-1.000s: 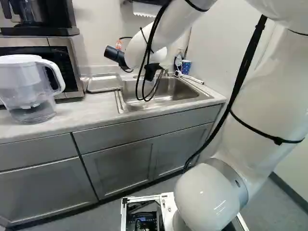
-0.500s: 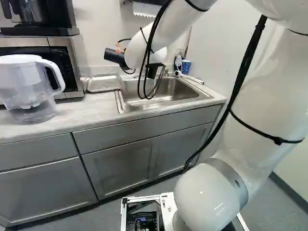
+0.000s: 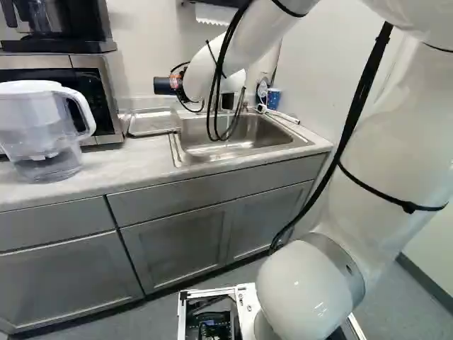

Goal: Rinse the cup and place it in the tray

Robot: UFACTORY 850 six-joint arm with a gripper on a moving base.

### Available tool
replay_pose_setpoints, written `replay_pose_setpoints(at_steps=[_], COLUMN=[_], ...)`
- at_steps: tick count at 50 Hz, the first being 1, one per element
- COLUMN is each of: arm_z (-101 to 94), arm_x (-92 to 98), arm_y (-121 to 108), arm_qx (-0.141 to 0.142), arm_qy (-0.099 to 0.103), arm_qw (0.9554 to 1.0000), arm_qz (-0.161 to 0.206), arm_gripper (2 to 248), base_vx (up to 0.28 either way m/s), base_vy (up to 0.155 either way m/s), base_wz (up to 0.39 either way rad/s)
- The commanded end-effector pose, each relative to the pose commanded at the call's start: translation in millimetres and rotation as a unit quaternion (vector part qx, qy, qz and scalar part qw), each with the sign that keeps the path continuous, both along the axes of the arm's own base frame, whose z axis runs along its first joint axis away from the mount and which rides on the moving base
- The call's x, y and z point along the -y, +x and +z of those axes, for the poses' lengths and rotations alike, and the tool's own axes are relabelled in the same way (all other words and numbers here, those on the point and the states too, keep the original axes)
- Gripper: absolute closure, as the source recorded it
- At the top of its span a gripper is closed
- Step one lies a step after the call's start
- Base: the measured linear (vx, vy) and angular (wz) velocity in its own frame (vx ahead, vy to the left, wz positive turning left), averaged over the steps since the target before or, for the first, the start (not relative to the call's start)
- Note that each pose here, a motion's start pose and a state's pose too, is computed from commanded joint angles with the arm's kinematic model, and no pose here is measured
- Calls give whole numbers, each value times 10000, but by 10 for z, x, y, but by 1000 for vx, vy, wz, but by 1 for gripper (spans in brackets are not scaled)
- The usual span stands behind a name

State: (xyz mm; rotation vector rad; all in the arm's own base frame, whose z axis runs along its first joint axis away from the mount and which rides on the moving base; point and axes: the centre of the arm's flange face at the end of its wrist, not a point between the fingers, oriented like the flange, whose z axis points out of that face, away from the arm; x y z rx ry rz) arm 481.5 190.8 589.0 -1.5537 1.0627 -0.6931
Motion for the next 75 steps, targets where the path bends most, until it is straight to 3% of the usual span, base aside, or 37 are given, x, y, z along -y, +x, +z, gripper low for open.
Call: replay_pose_setpoints(at_steps=[18,37,56,75], arm_z=[0,0,0,0], arm_x=[0,0,0,0], arm_y=[0,0,0,0], arm_qx=[417,854,1282,1697], arm_qy=[-813,-1663,-2496,-3304], arm_qw=[9955,9812,9571,9234], arm_qz=[238,486,730,966], arm_gripper=[126,126,126,126], base_vx=[0,0,0,0], base_vy=[0,0,0,0], base_wz=[0,0,0,0])
